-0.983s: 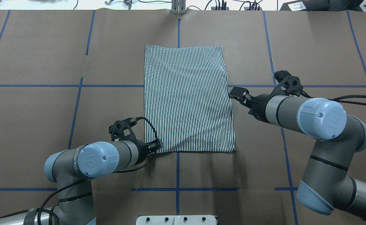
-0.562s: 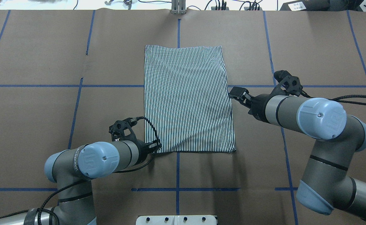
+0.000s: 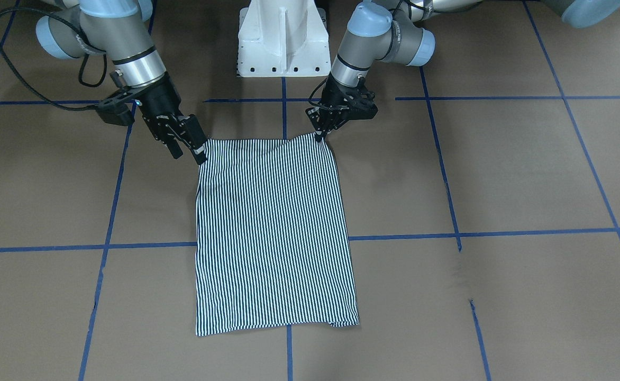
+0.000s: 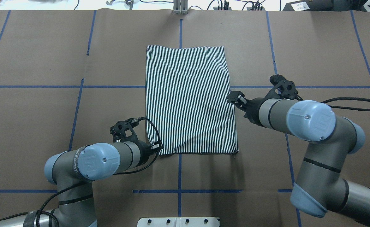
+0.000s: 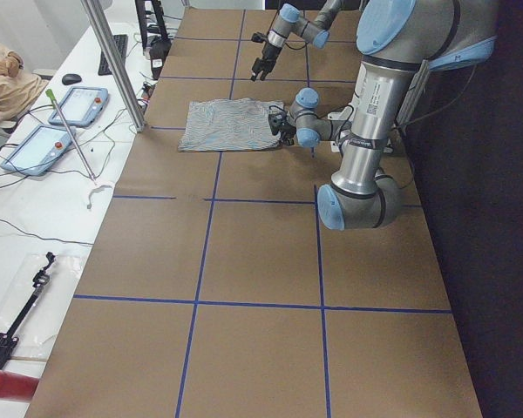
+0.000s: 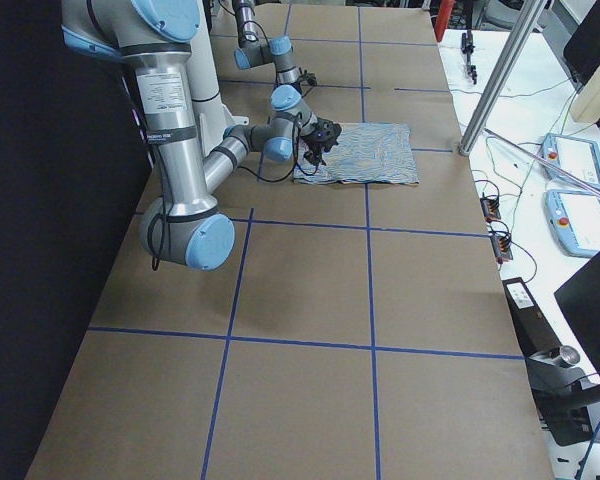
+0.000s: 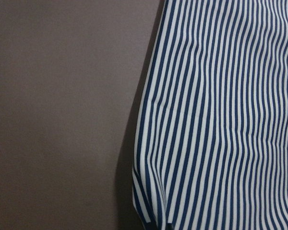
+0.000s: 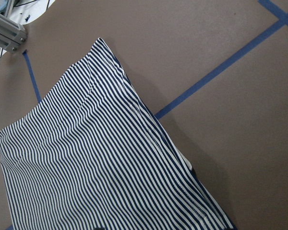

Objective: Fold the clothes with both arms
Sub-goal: 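Move the right gripper to the shirt's near corner beside the left gripper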

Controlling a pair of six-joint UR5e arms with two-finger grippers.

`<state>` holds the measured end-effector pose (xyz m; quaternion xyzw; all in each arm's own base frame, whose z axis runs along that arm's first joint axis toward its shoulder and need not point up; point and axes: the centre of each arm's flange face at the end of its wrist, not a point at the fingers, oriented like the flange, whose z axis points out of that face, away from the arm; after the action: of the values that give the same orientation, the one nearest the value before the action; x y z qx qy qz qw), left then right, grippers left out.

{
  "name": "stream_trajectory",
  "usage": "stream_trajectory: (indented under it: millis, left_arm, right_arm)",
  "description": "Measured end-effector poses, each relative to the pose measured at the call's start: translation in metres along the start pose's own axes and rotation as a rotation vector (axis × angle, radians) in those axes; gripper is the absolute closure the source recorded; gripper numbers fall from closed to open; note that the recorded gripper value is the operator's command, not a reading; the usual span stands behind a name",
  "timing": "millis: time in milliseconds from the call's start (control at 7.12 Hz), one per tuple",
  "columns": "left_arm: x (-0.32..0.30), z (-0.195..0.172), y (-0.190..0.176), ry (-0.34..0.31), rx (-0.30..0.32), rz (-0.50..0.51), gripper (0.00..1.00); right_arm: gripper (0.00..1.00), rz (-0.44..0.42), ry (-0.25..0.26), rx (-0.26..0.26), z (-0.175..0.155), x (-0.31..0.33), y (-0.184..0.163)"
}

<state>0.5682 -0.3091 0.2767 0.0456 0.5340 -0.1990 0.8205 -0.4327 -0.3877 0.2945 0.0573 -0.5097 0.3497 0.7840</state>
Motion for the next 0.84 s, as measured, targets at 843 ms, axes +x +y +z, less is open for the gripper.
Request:
stream_trajectory:
  millis: [843]
  left_arm:
    - [0.005, -0.004, 0.0, 0.014, -0.002, -0.001, 1.0]
  right_arm:
    - [0.21, -0.044, 0.281, 0.017, 0.064, -0.034, 0.079]
